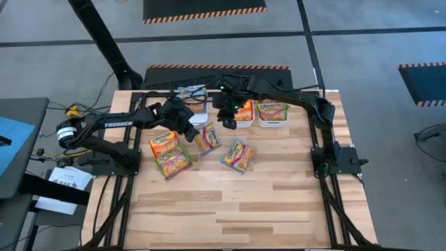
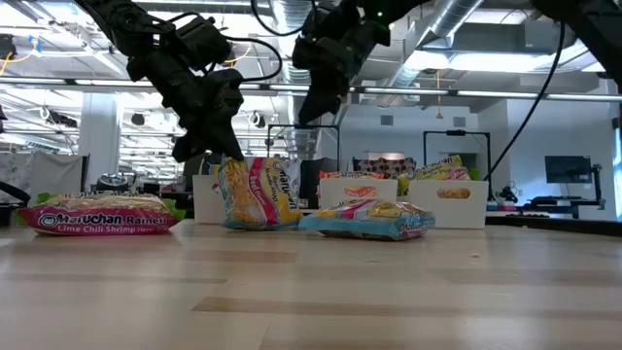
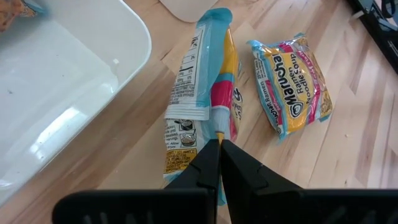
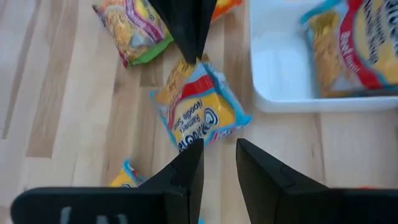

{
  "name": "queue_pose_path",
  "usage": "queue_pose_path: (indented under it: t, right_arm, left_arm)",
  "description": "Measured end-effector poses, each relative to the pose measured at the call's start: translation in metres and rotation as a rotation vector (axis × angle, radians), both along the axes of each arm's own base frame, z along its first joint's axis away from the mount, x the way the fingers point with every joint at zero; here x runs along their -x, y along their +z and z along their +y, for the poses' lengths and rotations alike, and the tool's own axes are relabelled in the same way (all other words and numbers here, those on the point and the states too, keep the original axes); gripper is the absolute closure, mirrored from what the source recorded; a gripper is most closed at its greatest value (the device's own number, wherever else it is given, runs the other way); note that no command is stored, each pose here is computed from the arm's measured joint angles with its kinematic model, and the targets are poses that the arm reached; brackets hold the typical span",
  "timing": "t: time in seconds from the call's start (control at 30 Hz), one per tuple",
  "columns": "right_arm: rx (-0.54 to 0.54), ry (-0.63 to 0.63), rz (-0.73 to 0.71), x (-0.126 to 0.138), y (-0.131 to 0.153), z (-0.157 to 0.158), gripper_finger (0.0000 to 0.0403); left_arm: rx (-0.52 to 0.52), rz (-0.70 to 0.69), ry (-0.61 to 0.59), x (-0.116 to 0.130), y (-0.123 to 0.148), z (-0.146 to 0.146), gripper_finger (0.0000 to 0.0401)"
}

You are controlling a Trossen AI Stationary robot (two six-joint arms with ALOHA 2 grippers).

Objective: Sort Maruchan noodles
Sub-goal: Put the blue noodle pack into the left white bin

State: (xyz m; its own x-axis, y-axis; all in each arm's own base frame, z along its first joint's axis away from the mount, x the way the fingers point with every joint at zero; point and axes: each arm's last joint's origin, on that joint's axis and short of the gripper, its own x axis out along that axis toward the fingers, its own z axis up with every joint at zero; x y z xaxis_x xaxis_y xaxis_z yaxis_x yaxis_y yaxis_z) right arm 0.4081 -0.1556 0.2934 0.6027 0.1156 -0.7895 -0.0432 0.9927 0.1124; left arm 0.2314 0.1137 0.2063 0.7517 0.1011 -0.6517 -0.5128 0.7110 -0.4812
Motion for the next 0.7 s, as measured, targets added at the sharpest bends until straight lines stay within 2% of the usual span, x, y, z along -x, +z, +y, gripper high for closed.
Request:
queue_pose_path:
  t: [0.2,0.43,0.57,0.7]
  right_arm:
    - [0.040,0.050,-0.008,-0.003,0.001,0.006,0.0270]
    - [0.030,0.050,-0.012,-0.003,0.001,0.008,0.0207]
    - [0.020,0.078,-0.006,-0.010,-0.015,0.005,0.0174]
    - [-0.005,0.071,0.022,-0.018,-0.035,-0.001,0.0169]
  left_arm:
    - [0.003,0.003,0.001,0.000,0.000,0.000,0.0401]
    - [0.006,0.003,0.003,0.000,0.000,0.000,0.0401]
    - [0.003,0.003,0.000,0.000,0.000,0.000,0.0401]
    - [0.003,0.005,-0.001,0.000,0.000,0.000,0.0401]
